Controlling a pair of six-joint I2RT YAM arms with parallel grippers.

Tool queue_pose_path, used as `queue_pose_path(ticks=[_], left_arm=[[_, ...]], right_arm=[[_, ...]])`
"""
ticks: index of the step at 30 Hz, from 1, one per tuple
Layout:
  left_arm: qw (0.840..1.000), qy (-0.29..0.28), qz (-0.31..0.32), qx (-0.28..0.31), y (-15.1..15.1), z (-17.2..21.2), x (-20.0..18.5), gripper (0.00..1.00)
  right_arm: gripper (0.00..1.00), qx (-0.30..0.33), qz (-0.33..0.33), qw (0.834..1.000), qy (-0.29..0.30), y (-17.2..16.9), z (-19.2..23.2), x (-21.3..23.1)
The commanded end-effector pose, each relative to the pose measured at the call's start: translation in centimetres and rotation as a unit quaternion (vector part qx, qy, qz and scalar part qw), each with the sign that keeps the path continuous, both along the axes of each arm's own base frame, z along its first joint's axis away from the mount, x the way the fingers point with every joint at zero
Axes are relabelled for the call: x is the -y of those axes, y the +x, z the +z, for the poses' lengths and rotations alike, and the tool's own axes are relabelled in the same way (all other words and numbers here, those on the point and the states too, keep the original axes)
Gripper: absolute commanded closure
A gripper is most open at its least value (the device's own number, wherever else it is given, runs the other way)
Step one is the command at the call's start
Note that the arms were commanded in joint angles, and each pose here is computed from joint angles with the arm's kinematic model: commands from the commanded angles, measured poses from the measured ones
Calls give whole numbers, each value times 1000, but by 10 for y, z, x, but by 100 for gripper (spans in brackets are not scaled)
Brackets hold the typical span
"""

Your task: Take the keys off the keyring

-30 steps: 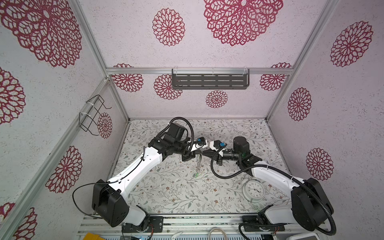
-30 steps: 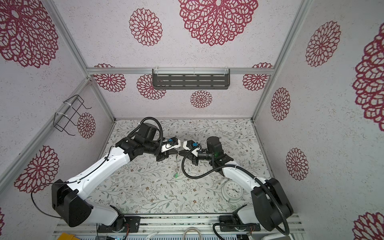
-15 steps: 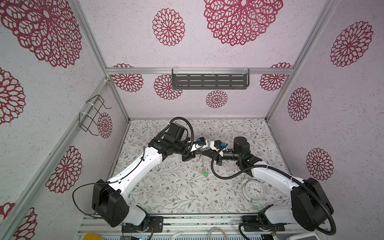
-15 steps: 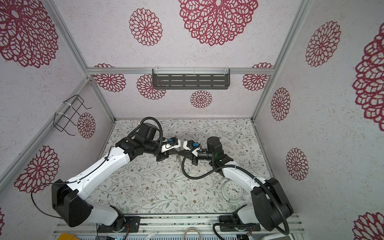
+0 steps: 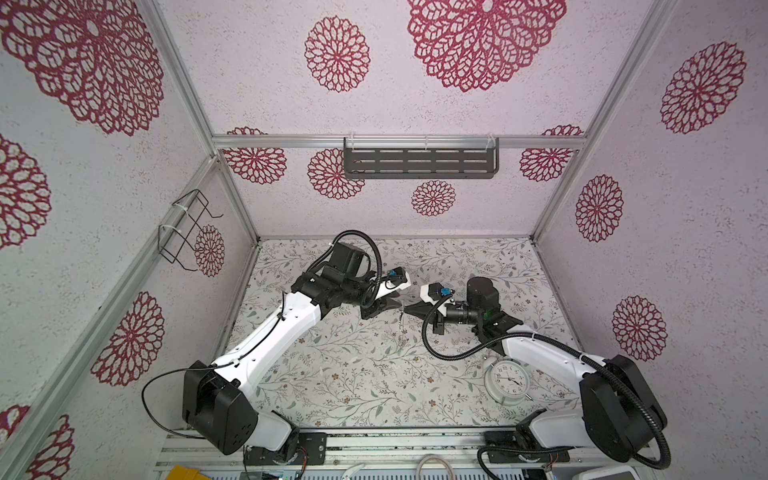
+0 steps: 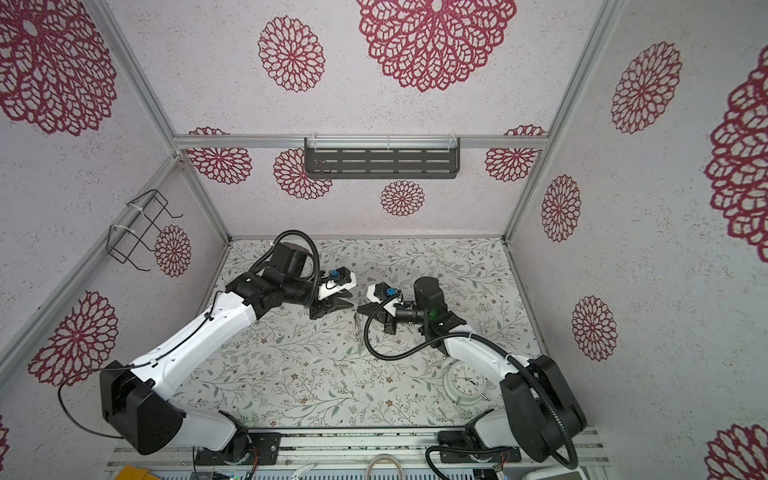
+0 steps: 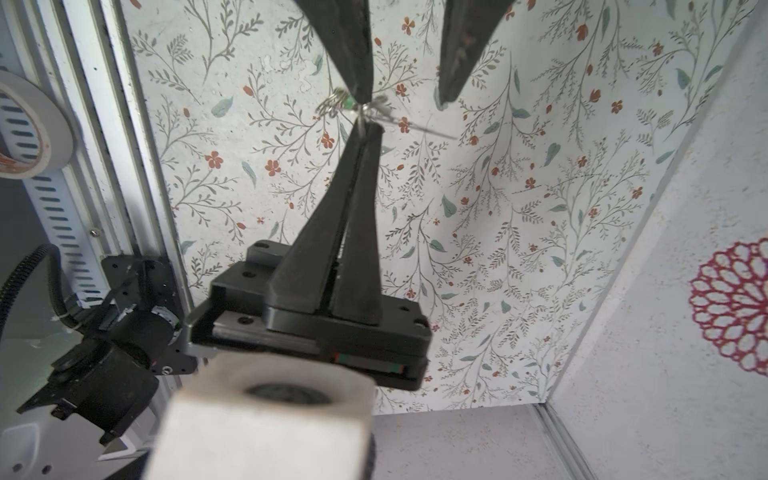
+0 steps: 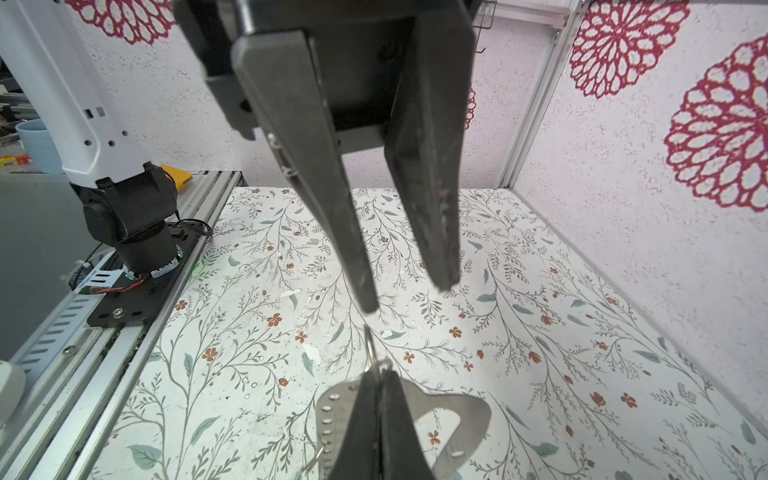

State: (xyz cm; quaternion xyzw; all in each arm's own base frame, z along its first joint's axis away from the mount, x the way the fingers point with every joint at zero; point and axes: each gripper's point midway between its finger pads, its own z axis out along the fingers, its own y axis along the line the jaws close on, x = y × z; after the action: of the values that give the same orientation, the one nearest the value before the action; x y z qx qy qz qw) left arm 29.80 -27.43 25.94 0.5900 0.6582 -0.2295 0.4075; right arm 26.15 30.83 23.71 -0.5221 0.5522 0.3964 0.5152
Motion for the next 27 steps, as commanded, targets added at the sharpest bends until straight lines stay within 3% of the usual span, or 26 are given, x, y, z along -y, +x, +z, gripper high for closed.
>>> queue_pose_path(ticks=[1, 6, 10, 18, 27], left_arm=[[999, -38, 21, 31, -1, 23, -10, 67], [999, -36, 29, 15, -11, 7, -13, 68], [999, -27, 31, 36, -15, -1, -6, 68], [996, -21, 50, 64, -1, -3, 5, 70], [998, -23, 35, 47, 2, -11, 14, 74]], right_arm=[[100, 17, -4, 999, 33, 0, 25, 0], [100, 2, -25, 999, 41, 7, 29, 1], [100, -27, -43, 998, 43, 13, 28, 1], [100, -41, -47, 997, 41, 12, 27, -1], [100, -50, -46, 997, 34, 10, 26, -3]])
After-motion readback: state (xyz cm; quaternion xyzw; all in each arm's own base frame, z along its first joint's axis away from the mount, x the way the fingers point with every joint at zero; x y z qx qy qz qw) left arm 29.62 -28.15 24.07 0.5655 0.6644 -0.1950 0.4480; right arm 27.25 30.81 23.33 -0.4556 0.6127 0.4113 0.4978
